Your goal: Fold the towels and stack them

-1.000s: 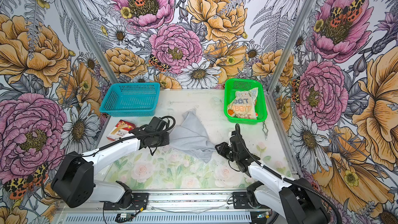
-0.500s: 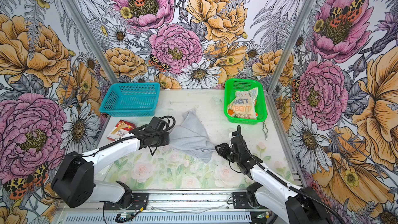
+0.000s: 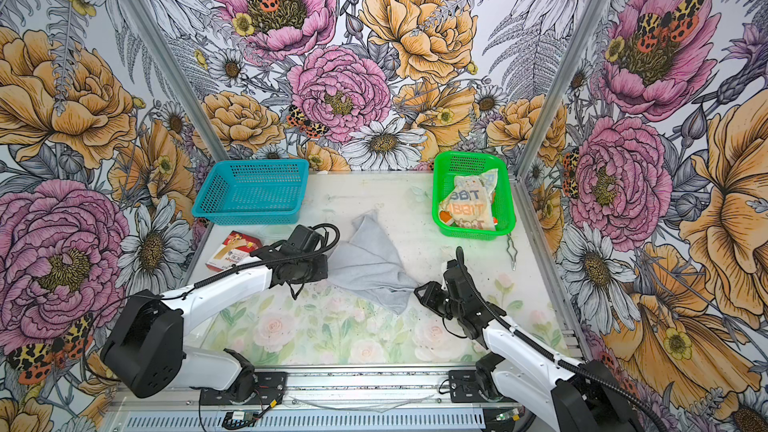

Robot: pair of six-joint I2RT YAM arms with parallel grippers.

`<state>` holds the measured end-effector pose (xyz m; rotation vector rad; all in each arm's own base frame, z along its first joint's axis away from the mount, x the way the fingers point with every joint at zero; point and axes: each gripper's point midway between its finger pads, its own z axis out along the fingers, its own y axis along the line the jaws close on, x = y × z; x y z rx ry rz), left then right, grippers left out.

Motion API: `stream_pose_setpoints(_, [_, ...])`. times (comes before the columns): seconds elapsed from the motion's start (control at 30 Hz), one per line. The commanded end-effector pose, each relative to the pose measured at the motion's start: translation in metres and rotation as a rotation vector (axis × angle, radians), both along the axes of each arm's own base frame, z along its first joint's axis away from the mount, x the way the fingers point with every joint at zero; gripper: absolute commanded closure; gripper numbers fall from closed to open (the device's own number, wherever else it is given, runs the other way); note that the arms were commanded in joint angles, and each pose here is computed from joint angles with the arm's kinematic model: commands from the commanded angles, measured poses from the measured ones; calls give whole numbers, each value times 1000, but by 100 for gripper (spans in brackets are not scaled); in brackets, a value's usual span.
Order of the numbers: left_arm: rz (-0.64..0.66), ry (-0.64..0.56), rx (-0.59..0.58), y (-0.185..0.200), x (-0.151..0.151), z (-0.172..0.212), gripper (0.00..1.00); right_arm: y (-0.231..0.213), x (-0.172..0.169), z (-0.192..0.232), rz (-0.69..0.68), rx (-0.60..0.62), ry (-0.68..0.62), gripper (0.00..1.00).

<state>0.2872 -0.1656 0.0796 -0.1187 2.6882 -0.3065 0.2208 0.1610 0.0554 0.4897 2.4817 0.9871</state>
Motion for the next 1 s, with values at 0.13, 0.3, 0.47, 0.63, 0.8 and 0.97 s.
stream_pose_setpoints(0.13, [-42, -12, -17, -8, 1, 0, 100, -1, 19, 14, -30, -32, -55, 60])
stream_pose_setpoints(0.3, [-42, -11, -15, -6, 0, 0, 100, 0, 27, 16, -48, -14, -69, 61])
stream_pose_setpoints(0.47, [-45, -8, -15, -7, 0, -1, 100, 2, 34, 21, -52, -10, -86, 67])
stream_pose_setpoints(0.63, [-46, -6, -14, -6, -1, -2, 100, 1, 36, 26, -60, -11, -98, 66])
stream_pose_setpoints(0.8, [-48, -6, -15, -7, -1, -3, 100, -1, 36, 28, -63, -18, -104, 65])
stream_pose_setpoints(0.97, [-47, -3, -12, -5, -2, -4, 100, 3, 33, 21, -42, -8, -80, 65])
